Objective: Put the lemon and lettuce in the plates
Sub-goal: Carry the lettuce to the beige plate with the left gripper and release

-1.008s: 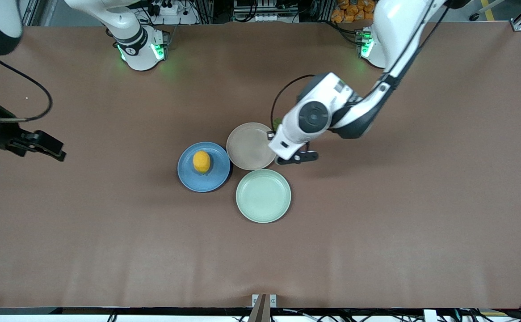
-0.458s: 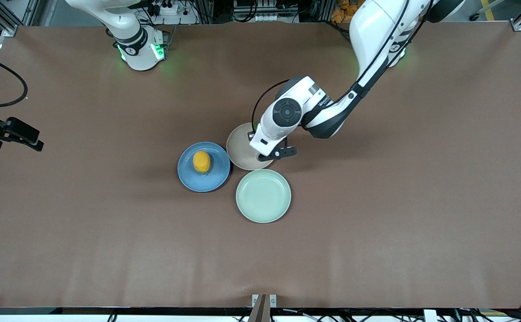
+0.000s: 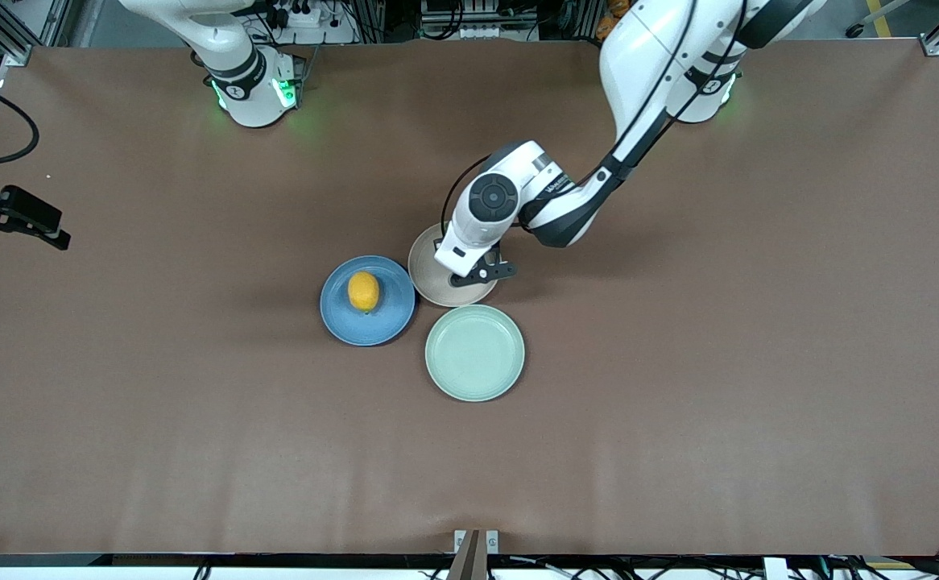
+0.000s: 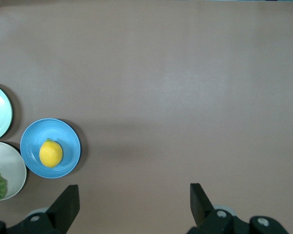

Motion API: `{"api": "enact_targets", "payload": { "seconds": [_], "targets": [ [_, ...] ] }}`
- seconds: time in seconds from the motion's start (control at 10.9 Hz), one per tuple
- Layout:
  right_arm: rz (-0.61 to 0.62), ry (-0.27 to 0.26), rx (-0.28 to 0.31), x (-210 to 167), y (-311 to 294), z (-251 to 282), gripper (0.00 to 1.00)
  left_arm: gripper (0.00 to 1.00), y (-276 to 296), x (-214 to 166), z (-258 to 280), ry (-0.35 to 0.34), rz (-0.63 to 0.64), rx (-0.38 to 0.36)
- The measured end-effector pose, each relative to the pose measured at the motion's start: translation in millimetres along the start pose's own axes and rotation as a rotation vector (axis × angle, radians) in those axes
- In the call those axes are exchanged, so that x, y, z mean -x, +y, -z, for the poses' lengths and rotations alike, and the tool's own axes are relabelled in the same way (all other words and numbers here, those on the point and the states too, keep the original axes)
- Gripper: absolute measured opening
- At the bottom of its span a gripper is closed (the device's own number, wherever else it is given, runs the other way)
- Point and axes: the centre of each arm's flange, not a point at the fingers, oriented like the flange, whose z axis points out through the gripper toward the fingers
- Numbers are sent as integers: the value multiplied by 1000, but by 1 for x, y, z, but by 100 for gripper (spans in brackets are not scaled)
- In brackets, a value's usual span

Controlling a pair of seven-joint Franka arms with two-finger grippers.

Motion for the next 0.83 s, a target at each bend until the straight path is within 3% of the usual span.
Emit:
{"api": "enact_targets", "payload": {
  "seconds": [0.37, 0.55, 0.64, 0.83],
  "targets": [
    [-1, 1, -3, 5, 3, 5, 100, 68, 1, -17, 15, 37, 14, 21],
    [5, -2, -5, 7, -1, 6, 100, 94, -17, -54, 45, 69, -4, 39],
    [8, -5, -5, 7, -2, 4, 100, 100, -34, -76, 62, 73, -20, 33],
    [9, -14, -6, 7, -3, 0, 100, 100, -73, -115, 104, 72, -49, 7]
  ]
}}
